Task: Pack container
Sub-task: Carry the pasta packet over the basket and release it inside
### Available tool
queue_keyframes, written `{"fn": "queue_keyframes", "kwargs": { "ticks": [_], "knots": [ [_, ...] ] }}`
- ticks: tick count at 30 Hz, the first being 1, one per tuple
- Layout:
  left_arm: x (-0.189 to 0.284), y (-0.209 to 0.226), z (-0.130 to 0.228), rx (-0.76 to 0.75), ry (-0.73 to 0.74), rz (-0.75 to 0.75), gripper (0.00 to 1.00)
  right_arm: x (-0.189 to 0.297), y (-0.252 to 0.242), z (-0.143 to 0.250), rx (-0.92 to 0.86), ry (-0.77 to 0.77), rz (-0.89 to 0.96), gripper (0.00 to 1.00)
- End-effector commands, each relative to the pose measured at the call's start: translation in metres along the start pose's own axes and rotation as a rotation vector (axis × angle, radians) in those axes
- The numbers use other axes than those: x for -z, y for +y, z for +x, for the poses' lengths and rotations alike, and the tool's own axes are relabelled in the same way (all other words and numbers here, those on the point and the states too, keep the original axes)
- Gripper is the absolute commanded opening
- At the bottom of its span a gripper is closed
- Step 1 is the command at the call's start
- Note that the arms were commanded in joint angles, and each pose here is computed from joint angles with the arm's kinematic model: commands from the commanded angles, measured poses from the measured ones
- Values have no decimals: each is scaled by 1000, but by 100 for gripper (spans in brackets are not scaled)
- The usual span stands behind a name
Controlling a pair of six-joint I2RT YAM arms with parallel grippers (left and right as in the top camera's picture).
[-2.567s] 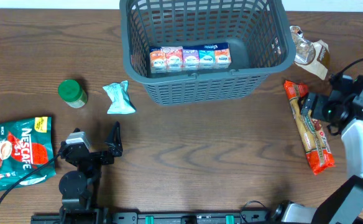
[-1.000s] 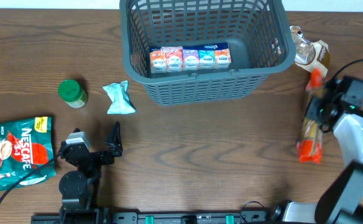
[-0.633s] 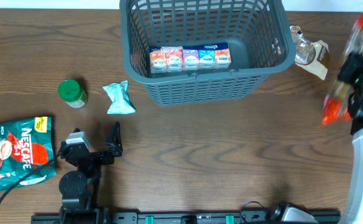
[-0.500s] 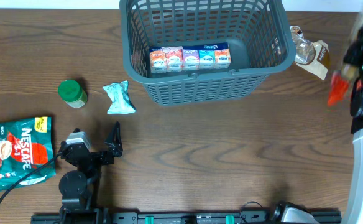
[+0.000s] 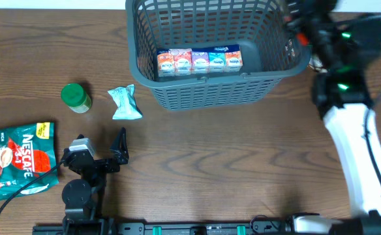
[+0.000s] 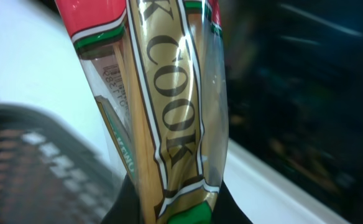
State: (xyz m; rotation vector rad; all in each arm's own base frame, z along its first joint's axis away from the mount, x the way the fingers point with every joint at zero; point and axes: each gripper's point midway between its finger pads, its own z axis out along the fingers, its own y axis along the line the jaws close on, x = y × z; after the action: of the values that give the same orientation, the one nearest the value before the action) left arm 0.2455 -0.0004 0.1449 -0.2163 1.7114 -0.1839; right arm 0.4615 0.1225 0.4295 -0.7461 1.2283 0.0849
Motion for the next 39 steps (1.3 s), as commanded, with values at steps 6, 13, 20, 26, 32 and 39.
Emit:
{"fn": "queue_keyframes", "kwargs": {
  "ticks": [6, 13, 20, 26, 32, 39],
  "knots": [
    [-2, 5, 16, 6, 39, -19, 99, -37, 67, 4, 50, -55, -209, 1],
    [-2, 5, 16, 6, 39, -20, 99, -42, 81, 6, 4, -49, -240, 40],
    [-2, 5, 16, 6, 39, -19, 99, -20, 54, -16, -167, -39, -188, 99],
    [-2, 5, 16, 6, 39, -19, 99, 30, -12, -9, -313, 121, 57, 99],
    [-2, 5, 16, 6, 39, -20, 99, 90, -72, 20, -394, 284, 335, 99],
    [-2, 5, 16, 6, 39, -19, 99, 138, -120, 97, -493, 494, 579, 99]
  ]
}}
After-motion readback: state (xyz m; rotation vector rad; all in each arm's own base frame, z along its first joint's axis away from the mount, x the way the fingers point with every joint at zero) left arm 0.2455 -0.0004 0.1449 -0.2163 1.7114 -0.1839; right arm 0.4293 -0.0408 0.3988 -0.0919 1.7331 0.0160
